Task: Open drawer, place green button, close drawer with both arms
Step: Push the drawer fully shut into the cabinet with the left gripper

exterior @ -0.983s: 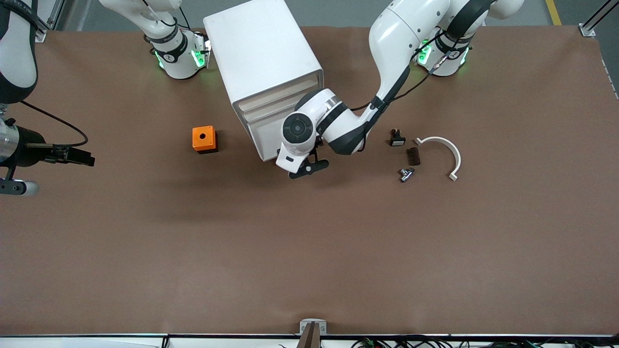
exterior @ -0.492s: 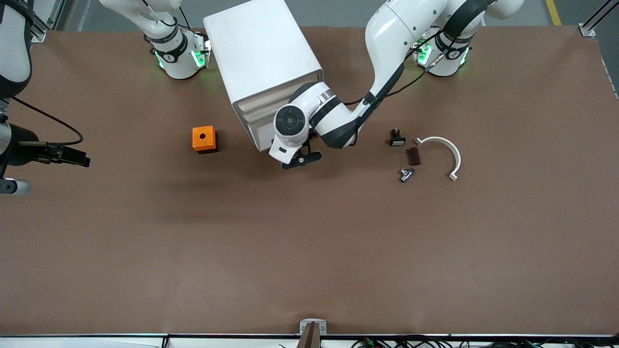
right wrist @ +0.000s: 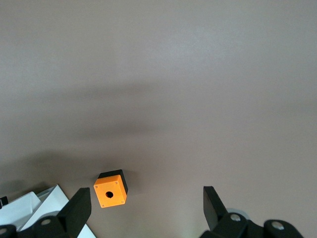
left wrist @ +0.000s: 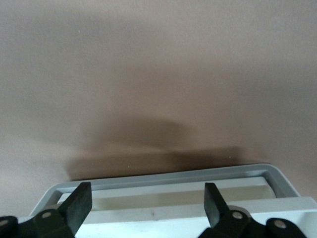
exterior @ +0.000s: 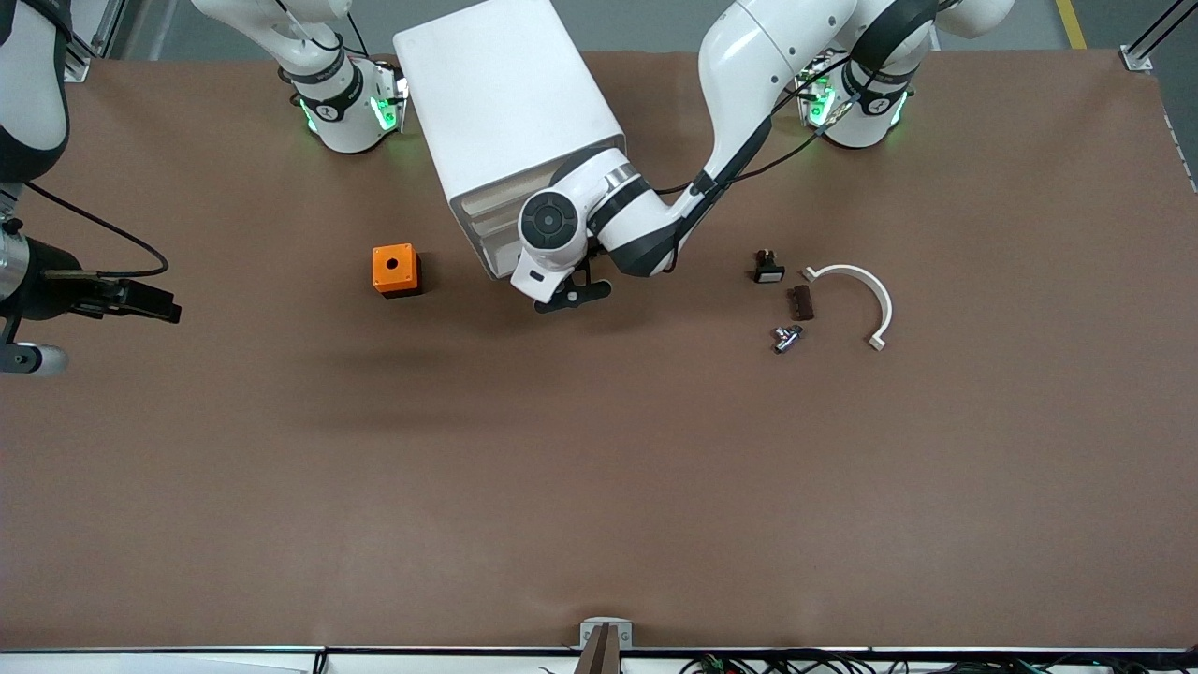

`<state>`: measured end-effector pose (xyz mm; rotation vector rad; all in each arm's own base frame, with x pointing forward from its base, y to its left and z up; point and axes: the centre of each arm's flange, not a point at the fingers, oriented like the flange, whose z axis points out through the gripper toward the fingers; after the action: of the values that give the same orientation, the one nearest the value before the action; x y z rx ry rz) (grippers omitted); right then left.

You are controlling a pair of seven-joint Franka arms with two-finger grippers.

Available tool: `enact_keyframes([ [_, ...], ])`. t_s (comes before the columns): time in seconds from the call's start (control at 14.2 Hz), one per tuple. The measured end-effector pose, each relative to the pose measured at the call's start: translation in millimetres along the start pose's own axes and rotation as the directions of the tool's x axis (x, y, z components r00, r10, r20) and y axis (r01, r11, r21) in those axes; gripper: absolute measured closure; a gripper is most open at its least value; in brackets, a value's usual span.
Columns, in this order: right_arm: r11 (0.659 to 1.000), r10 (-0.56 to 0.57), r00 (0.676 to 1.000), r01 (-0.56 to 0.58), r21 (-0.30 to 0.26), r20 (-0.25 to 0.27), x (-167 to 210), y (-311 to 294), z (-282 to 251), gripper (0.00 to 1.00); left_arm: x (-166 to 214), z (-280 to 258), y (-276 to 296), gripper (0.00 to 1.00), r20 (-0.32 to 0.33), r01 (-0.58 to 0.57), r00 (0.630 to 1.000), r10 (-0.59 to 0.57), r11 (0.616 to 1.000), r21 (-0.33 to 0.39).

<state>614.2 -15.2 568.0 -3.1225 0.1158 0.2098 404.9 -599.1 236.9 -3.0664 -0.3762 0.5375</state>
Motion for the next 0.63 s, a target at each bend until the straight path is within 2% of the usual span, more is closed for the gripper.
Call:
enact_keyframes([
  [0.28,1.000,-0.004,1.000,0.004,0.001,-0.027,-14,-2,-21,0.00,-20,9,7,0.00,0.049,-0.003,0.999,0.003,1.000,-0.006],
  [0.63,1.000,-0.013,0.998,0.013,0.002,-0.054,-44,-5,-49,0.00,-27,13,9,0.00,0.059,-0.008,0.998,0.008,1.000,-0.003],
])
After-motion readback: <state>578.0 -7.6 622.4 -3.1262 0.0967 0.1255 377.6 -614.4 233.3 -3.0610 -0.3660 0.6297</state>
